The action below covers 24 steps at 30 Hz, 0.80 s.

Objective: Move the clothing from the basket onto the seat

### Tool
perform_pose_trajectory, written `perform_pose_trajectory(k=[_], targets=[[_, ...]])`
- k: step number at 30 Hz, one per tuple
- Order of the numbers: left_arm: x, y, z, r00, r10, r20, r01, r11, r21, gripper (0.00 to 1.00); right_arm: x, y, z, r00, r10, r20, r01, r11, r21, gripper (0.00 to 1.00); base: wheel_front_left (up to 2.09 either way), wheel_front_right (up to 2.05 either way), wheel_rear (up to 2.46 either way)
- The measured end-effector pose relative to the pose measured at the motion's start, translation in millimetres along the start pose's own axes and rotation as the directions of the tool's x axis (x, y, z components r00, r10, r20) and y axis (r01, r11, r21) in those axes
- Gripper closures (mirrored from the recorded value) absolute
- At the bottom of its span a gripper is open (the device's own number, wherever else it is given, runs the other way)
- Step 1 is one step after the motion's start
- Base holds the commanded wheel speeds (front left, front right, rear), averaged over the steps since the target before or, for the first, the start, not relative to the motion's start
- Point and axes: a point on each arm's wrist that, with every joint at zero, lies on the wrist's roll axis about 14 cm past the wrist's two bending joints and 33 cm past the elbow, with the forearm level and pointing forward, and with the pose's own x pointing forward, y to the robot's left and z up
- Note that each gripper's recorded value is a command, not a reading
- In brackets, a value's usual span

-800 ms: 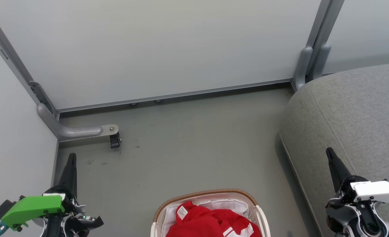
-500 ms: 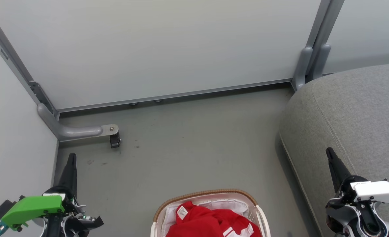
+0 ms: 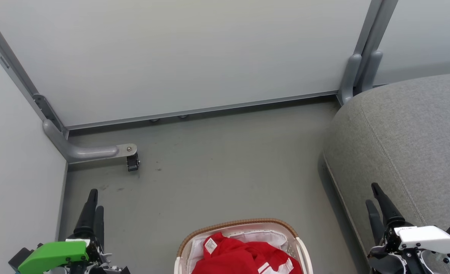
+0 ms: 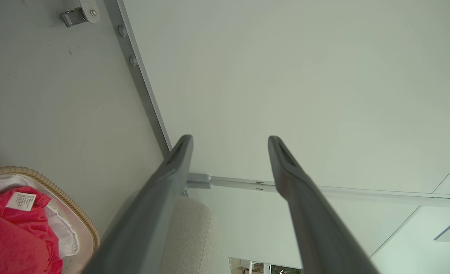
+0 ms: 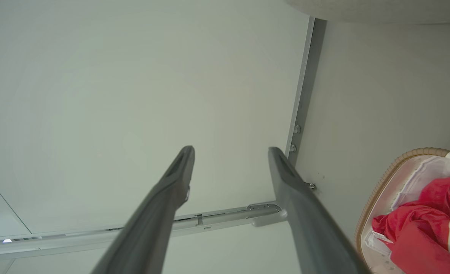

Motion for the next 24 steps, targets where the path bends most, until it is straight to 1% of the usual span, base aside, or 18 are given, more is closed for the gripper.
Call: perform_pose_trajectory(k=[7,11,18,24], targets=[[0.7,-4.0,-7.3,1.000,-0.012,-0.004,0.012,1.000,0.012,0.00,-0.1,1.6,-3.8,1.000,0.005,0.007,-0.005,1.000,-0.017,0.00,0.00,0.00,0.00],[1.2,-7.3,-9.1,1.000,-0.023,0.000,0.023,0.999,0.034,0.00,-0.1,3.1,-3.6,1.000,0.010,0.016,-0.009,0.999,-0.045,0.00,0.00,0.00,0.00],[2.3,-17.0,-13.7,0.999,-0.053,-0.003,0.053,0.992,0.119,0.00,0.6,7.0,2.9,0.999,0.022,0.044,-0.015,0.989,-0.146,0.00,0.00,0.00,0.00],[2.8,-26.1,-16.7,0.997,-0.083,-0.007,0.082,0.972,0.220,0.00,2.3,18.4,2.2,0.997,0.058,0.044,-0.044,0.962,-0.270,0.00,0.00,0.00,0.00]])
